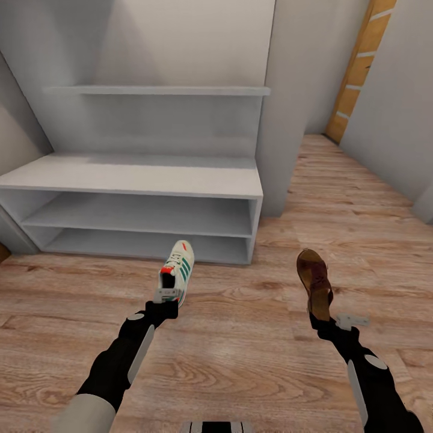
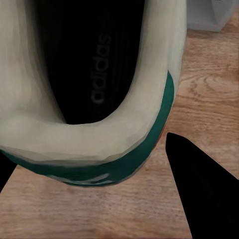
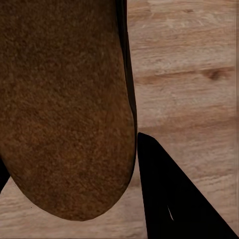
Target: Pick up the two gym shoes and the two sandals from the corridor floor and place them onto the hallstand (shoe rack) in the corridor, making sure they are on the rack and not on the floor. Arrange them so the two gym shoes are next to each other and the two sandals are next to each other.
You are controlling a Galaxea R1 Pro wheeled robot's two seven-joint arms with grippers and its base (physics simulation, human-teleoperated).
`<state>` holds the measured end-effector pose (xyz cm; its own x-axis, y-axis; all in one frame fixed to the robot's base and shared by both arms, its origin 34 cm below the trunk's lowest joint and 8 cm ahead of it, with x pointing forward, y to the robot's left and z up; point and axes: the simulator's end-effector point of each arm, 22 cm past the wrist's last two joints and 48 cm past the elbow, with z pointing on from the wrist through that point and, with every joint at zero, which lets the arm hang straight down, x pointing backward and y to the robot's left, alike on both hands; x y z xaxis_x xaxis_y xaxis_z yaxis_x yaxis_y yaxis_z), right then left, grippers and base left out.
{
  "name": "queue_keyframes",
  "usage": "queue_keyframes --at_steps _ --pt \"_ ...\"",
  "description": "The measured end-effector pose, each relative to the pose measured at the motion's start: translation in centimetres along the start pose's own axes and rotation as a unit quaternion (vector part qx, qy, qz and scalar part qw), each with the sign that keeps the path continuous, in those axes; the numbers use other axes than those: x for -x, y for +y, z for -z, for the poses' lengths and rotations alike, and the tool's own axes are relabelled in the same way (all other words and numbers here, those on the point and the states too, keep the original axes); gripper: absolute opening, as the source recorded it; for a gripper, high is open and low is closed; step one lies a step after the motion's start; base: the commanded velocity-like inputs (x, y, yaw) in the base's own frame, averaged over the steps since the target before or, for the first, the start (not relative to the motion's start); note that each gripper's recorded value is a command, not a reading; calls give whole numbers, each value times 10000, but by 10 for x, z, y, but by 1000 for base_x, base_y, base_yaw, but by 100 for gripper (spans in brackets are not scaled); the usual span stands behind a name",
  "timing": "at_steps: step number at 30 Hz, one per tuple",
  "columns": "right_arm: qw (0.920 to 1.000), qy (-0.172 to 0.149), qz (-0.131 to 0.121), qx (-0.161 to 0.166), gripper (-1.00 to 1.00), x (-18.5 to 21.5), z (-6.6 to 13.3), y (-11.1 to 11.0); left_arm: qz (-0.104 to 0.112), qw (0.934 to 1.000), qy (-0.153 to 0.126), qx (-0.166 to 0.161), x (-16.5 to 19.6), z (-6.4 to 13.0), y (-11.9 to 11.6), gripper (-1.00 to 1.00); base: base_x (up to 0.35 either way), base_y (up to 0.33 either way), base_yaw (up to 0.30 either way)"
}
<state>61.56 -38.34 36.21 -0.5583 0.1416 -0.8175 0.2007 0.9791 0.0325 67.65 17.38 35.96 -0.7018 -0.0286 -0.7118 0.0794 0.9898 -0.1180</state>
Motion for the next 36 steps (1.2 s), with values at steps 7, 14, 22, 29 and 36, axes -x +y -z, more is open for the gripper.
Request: queue_keyframes --at_steps 7,14,22,29,36 --pt "10000 35 -20 -58 -100 16 5 -5 26 9999 153 49 -35 -15 4 -100 0 0 0" --pt "9996 265 -77 -111 -100 25 12 -9 16 9998 181 44 -28 -25 2 -100 0 0 0" --pt "9978 619 -140 -211 -100 27 21 -16 -6 9997 -232 -57 41 -32 -12 -100 0 0 0" --pt "9963 785 -91 -324 -100 25 24 -31 -34 9990 -434 -65 73 -32 -14 -100 0 0 0" --pt "9892 1284 -162 -693 -100 13 35 -79 -44 9989 -468 -67 77 -32 -14 -100 0 0 0"
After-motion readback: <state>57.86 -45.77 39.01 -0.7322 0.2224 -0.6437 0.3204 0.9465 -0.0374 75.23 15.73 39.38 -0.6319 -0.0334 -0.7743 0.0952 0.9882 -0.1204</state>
